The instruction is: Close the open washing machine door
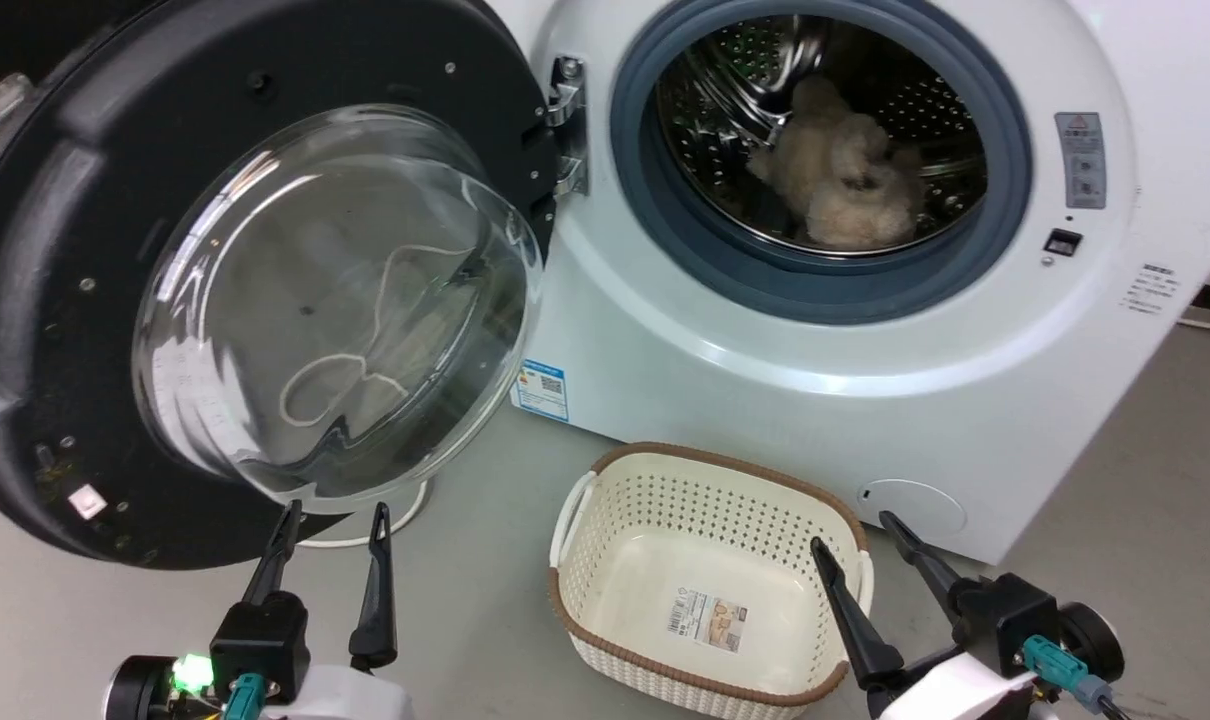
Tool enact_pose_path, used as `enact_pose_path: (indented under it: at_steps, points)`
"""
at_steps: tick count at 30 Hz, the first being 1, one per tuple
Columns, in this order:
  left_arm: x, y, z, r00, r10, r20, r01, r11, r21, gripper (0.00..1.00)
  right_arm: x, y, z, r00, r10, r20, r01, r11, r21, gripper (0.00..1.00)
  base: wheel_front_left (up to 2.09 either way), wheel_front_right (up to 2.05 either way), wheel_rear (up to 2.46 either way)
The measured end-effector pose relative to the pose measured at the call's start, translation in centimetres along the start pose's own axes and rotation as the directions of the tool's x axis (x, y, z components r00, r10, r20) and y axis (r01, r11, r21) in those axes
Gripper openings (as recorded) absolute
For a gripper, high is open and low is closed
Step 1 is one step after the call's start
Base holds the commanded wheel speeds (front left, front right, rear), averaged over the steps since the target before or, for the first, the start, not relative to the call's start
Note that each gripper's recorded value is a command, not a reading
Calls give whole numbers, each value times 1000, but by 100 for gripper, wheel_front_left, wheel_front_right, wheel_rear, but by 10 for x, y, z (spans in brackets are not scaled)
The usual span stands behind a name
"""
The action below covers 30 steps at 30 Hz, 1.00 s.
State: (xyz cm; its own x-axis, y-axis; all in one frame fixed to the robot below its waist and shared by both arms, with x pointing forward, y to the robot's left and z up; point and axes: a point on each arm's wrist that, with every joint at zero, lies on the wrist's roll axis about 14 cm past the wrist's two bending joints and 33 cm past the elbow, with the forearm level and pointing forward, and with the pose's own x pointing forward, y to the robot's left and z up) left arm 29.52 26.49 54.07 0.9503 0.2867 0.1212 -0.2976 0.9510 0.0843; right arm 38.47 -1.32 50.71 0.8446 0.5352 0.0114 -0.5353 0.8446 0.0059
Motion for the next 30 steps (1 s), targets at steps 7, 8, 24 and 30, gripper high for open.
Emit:
enact_pose_path:
  at_steps: [7,8,24,30]
  points:
    - [-6,10,2,999,30,12,-30,1000,9,100,5,13,-3,999,42,0,-42,999,3,100,0,0,0]
    - [-7,12,3,999,34,14,-35,999,10,100,6,15,-3,999,48,0,-48,999,4,100,0,0,0]
    - [-23,33,6,994,99,36,-100,995,29,100,17,42,-8,991,137,6,-137,990,14,100,0,0,0]
    - [-31,44,7,989,140,46,-141,990,27,0,22,57,-10,983,183,9,-183,983,22,100,0,0,0]
